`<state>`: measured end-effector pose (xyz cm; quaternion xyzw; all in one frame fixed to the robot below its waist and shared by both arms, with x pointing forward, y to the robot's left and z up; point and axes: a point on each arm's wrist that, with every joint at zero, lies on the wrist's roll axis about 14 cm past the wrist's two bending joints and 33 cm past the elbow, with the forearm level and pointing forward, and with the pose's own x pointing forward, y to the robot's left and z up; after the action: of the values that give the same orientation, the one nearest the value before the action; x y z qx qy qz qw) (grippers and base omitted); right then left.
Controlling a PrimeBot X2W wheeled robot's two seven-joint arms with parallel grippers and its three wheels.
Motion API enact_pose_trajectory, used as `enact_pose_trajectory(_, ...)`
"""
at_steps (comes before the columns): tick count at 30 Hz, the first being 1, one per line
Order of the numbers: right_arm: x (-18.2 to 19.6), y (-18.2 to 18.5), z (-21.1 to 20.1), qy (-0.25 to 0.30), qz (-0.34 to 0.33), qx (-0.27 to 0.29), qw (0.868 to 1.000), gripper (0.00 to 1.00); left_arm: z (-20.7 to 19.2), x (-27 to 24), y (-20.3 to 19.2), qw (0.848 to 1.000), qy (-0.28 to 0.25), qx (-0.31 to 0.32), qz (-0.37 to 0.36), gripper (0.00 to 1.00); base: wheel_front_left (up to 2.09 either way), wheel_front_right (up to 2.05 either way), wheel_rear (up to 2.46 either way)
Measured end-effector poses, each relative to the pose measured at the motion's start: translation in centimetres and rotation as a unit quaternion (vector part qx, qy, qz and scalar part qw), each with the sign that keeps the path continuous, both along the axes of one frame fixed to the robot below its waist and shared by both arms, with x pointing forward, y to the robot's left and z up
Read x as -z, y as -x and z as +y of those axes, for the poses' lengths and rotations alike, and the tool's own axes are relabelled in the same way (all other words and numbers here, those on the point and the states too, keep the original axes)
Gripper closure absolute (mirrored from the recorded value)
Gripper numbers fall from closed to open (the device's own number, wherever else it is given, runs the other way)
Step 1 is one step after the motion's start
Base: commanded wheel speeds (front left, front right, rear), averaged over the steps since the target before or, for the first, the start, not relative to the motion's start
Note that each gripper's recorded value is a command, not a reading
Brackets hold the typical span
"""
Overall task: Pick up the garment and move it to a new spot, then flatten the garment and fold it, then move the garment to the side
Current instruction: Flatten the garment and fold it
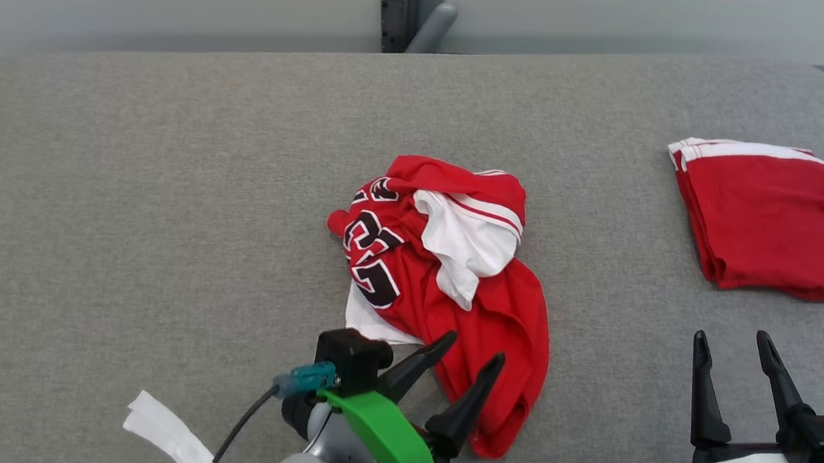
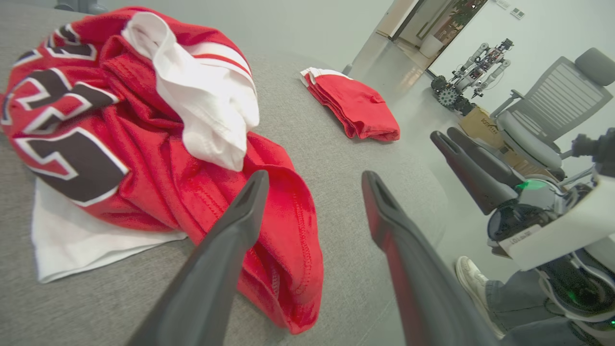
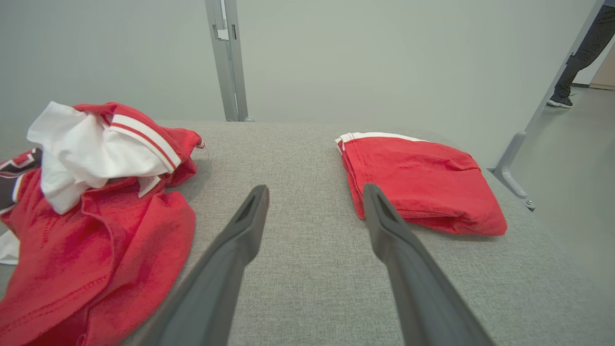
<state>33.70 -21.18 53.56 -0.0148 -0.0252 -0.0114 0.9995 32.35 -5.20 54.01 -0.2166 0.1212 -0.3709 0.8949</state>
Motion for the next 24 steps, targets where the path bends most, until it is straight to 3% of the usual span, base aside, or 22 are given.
enact_pose_trajectory(5,0.3,-0.2,-1.2,-0.012,0.004,0.020,1.000,0.00,-3.0,0.3,-0.8,0.994,0.038,0.037,0.091,0.00,0.00,0.00,0.00)
enact_pose_trajectory(12,1.5,0.1,-2.7,-0.021,0.022,0.048,0.998,0.00,-5.0,3.6,-2.3,0.983,0.003,0.052,0.174,0.00,0.00,0.00,0.00)
enact_pose_trajectory(24,2.0,0.6,-4.1,-0.025,0.032,0.071,0.997,0.00,-6.0,5.6,-3.6,0.978,-0.018,0.057,0.201,0.00,0.00,0.00,0.00)
